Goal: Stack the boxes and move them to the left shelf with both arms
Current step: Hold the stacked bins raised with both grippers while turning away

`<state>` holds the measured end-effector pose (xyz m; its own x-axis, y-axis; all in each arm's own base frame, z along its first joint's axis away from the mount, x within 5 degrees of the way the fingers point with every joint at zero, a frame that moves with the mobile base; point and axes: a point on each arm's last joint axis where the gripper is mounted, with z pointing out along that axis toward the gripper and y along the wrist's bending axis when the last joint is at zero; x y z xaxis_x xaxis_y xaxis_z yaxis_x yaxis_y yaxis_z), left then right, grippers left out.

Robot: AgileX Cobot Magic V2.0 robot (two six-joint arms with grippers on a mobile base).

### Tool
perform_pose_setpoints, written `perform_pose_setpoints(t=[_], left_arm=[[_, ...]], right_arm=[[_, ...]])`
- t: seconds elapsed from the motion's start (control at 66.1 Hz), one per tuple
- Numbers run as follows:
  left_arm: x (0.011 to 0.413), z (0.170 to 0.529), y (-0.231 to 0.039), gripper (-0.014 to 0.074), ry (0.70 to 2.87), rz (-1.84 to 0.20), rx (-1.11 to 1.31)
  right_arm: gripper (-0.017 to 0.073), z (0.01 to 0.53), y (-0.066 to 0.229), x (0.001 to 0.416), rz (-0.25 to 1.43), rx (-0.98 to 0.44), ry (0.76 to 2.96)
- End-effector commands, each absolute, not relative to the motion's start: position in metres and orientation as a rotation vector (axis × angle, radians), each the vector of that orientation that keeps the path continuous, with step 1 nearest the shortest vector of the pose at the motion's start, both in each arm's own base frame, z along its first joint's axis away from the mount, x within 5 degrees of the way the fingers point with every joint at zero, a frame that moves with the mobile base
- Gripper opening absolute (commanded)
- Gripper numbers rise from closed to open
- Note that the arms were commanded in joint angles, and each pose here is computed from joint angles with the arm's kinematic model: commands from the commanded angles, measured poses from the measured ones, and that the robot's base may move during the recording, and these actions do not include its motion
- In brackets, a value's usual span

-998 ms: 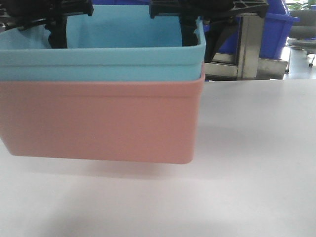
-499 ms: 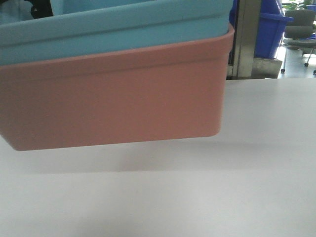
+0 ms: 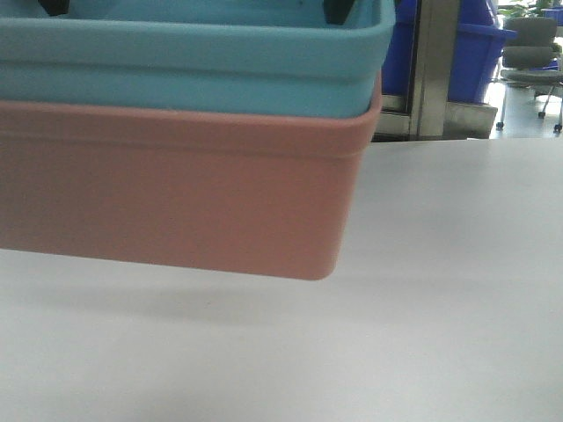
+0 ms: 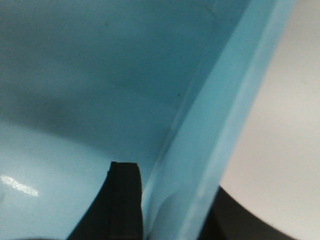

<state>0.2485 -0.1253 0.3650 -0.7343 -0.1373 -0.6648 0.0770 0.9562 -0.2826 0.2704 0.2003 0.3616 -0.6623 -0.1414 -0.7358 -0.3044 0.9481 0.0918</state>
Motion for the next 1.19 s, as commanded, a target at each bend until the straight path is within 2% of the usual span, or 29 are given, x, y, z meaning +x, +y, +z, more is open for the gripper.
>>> perform_pose_setpoints(t=[0.0, 0.287, 0.665, 0.892, 1.179], left_arm=[[0.235, 0.397, -0.124, -0.0003, 2.208, -0.453, 0.027], [0.235, 0.395, -0.132, -0.0003, 2.211, -0.496, 0.024], [0.251, 0.405, -0.183, -0.0004, 2.226, -0.543, 0.140], [0.267, 0.397, -0.211, -0.0004, 2.281, -0.479, 0.199], [0.285, 0.380, -0.223, -0.0003, 2.294, -0.459, 0.144]], right_arm=[[0.0055, 0.392, 0.188, 0.265, 0.266, -0.364, 2.091], [0.0056, 0.390, 0.192, 0.264, 0.290, -0.376, 2.070], [0.0056, 0.388, 0.210, 0.265, 0.346, -0.353, 2.127], [0.0056, 0.398, 0.217, 0.272, 0.354, -0.318, 2.152], [0.0056, 0.391, 0.225, 0.278, 0.369, -0.303, 2.205]])
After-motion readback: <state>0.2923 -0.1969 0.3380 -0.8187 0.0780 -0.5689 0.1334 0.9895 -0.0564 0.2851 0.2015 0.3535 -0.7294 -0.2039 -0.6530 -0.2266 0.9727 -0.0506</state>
